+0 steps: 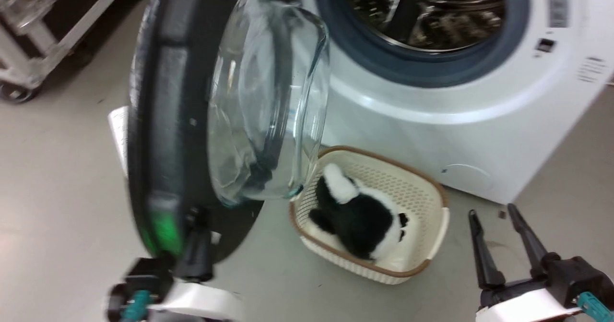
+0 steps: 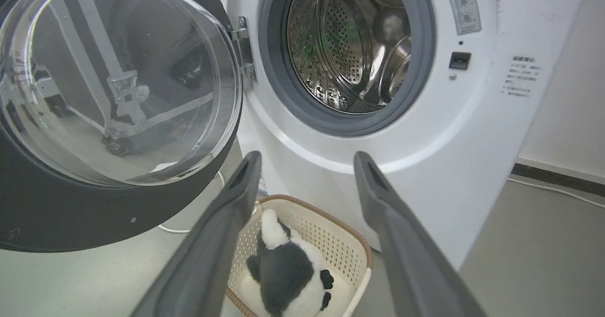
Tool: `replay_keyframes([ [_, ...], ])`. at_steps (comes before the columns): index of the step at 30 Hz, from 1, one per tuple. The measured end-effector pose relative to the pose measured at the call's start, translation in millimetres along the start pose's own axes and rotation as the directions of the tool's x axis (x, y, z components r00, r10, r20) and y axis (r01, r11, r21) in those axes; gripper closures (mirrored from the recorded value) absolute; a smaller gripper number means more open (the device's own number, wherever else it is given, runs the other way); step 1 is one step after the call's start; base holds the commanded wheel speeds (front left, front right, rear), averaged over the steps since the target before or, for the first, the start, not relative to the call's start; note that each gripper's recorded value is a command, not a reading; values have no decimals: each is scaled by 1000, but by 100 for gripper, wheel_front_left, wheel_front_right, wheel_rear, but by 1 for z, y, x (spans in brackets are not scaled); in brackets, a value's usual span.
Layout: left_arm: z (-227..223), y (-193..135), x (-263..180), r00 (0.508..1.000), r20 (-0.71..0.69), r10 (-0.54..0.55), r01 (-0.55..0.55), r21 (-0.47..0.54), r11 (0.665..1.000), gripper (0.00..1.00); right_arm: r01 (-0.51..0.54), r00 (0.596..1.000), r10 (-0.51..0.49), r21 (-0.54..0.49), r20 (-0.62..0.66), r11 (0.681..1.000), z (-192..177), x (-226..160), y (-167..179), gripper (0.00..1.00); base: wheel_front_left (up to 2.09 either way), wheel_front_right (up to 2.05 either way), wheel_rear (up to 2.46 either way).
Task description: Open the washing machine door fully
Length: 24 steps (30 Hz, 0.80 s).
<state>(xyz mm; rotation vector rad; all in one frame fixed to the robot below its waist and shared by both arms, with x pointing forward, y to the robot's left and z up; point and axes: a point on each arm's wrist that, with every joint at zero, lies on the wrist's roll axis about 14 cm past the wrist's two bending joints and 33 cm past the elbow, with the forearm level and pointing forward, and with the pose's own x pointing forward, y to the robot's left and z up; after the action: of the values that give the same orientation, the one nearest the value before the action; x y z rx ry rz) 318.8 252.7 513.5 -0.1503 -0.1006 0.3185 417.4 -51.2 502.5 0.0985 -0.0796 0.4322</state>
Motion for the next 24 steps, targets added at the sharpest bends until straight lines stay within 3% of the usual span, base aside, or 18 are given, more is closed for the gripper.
replay_keyframes([
  [9, 5, 74, 17, 986, -5, 169, -169, 65, 984, 100, -49, 997, 49, 7, -54, 999, -28, 20, 10, 0, 0, 0, 0],
  [16, 15, 142, 51, 959, -21, 283, -276, 162, 948, 100, -22, 993, 23, 9, -116, 1000, -57, 29, -5, 0, 0, 0, 0],
  [24, 26, 198, 92, 930, -29, 367, -352, 230, 908, 100, 22, 985, -22, -2, -171, 1000, -81, 28, -29, 0, 0, 0, 0],
])
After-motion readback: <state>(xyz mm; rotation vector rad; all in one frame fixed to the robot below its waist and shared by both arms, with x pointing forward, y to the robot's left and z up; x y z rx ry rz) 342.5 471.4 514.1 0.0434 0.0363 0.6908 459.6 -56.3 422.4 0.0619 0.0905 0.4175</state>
